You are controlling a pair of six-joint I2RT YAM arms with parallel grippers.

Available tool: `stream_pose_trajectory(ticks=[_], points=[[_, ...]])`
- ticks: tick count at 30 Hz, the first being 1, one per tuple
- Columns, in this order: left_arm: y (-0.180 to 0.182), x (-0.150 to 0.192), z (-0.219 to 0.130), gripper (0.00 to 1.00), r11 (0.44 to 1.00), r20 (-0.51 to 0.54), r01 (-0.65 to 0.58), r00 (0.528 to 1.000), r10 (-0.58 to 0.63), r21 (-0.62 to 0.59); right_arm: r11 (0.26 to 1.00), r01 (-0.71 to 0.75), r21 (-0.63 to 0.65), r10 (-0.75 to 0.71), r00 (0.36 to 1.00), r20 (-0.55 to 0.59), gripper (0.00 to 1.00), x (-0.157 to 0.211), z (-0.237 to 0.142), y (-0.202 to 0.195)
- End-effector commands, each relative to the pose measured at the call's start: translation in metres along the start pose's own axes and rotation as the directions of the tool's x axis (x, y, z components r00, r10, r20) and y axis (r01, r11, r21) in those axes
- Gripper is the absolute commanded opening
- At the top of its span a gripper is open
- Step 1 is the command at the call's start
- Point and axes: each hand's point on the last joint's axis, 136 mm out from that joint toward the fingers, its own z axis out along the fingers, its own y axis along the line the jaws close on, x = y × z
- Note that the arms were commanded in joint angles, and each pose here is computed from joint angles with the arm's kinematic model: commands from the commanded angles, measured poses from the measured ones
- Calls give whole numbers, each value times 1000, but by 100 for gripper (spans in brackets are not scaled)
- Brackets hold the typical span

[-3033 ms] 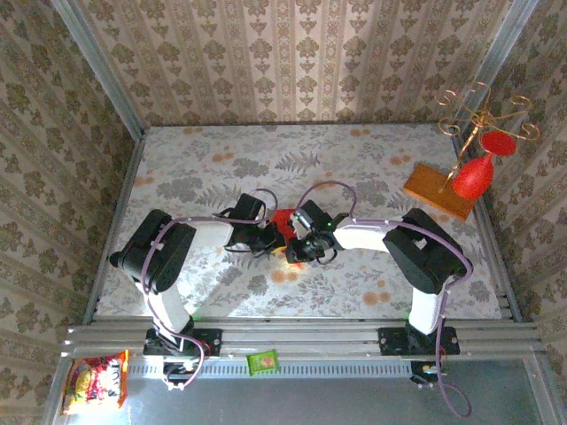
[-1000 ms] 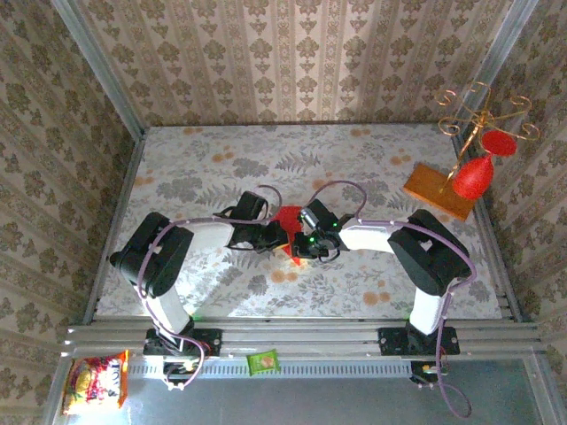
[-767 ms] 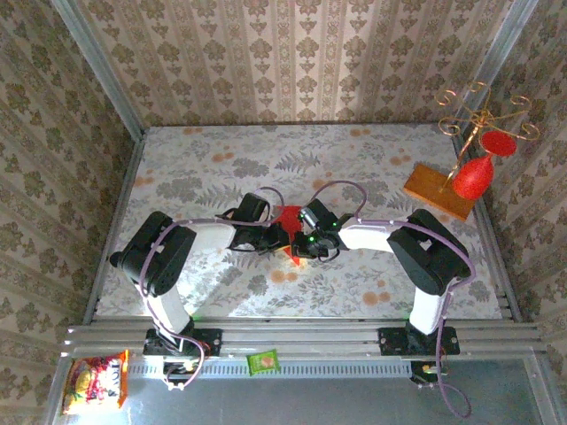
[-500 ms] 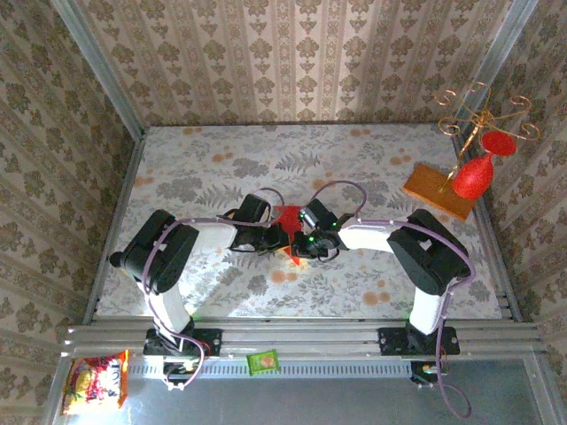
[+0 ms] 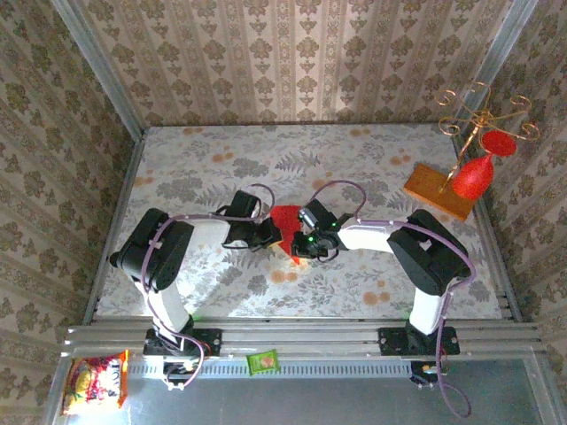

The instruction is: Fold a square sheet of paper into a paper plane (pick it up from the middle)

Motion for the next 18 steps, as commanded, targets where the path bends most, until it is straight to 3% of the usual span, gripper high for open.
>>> stream_pose_trajectory(ticks=[1, 9, 18], points=[[53, -21, -5, 7, 984, 72, 56, 996, -45, -167, 967, -36, 253, 70, 990, -126, 10, 43, 9, -67], [76, -57, -28, 7, 983, 134, 94, 988, -73, -158, 971, -29, 239, 60, 991, -122, 10, 40, 9, -63], [31, -69, -62, 14, 997, 177, 8, 984, 7, -80, 995, 92, 37, -92, 996, -9, 16, 6, -13, -8]])
